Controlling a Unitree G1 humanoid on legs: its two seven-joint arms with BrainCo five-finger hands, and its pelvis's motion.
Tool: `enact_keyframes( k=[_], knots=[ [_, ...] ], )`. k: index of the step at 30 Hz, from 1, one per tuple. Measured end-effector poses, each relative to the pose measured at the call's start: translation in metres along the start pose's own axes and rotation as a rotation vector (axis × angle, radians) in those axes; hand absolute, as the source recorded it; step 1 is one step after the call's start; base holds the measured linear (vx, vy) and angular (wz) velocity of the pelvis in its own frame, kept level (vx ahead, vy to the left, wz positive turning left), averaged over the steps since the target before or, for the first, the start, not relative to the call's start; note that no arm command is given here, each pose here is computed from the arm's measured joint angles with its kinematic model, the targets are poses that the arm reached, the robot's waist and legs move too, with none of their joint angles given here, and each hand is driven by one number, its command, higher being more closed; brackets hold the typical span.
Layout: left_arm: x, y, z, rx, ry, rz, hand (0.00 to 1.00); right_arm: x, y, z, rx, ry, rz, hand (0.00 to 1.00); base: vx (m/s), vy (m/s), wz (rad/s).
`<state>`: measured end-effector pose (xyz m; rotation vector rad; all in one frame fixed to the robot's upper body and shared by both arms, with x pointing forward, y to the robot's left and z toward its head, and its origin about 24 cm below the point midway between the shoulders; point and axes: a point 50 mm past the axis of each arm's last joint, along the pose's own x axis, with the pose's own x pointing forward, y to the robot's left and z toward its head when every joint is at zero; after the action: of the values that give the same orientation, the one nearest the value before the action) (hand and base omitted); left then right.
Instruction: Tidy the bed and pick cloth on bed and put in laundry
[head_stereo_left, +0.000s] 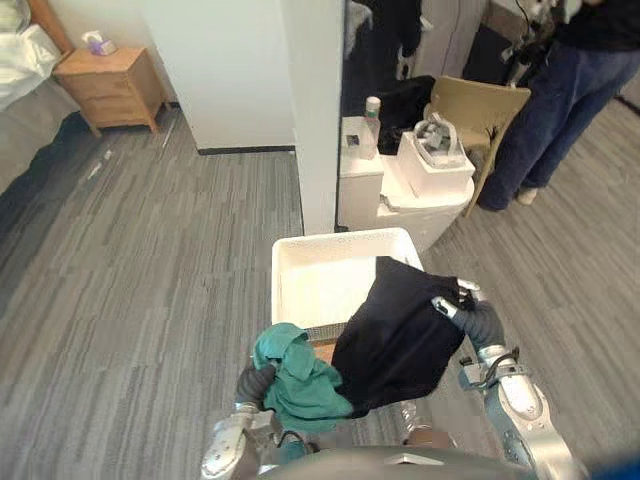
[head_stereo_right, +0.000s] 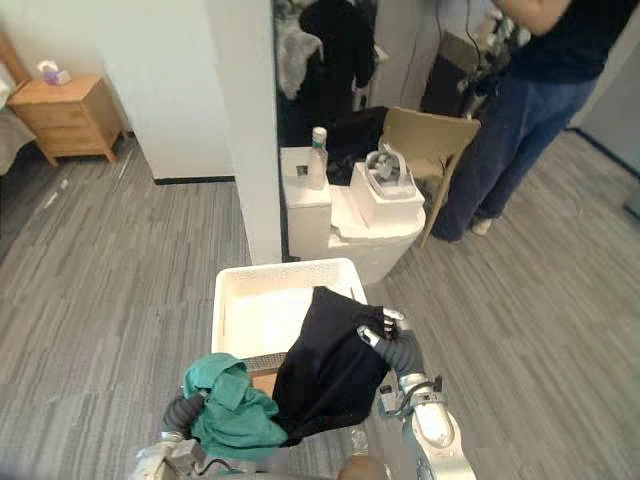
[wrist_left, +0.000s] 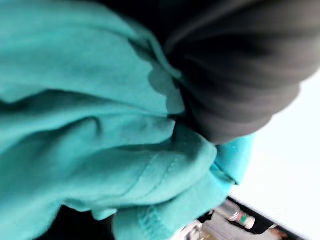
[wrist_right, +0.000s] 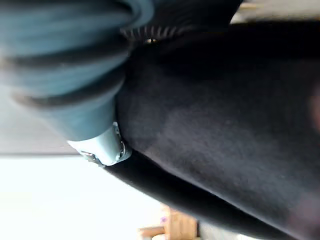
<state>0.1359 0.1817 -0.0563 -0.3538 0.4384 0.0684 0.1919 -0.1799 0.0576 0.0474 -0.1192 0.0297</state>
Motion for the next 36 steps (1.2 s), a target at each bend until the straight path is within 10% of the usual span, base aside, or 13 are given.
enact_keyframes(
  k=[15, 36],
  knots=[
    [0.009, -0.010, -0.010, -0.021, 0.038, -0.079, 1.00, 0.119, 0.015, 0.136, -0.265, -0.364, 0.228, 1.00, 0.13, -0.027, 0.20],
    [0.002, -0.004, -0.021, 0.052, 0.104, -0.047, 1.00, 0.113, 0.048, -0.031, -0.171, 0.305, 0.116, 1.00, -0.05, -0.015, 0.10]
  ],
)
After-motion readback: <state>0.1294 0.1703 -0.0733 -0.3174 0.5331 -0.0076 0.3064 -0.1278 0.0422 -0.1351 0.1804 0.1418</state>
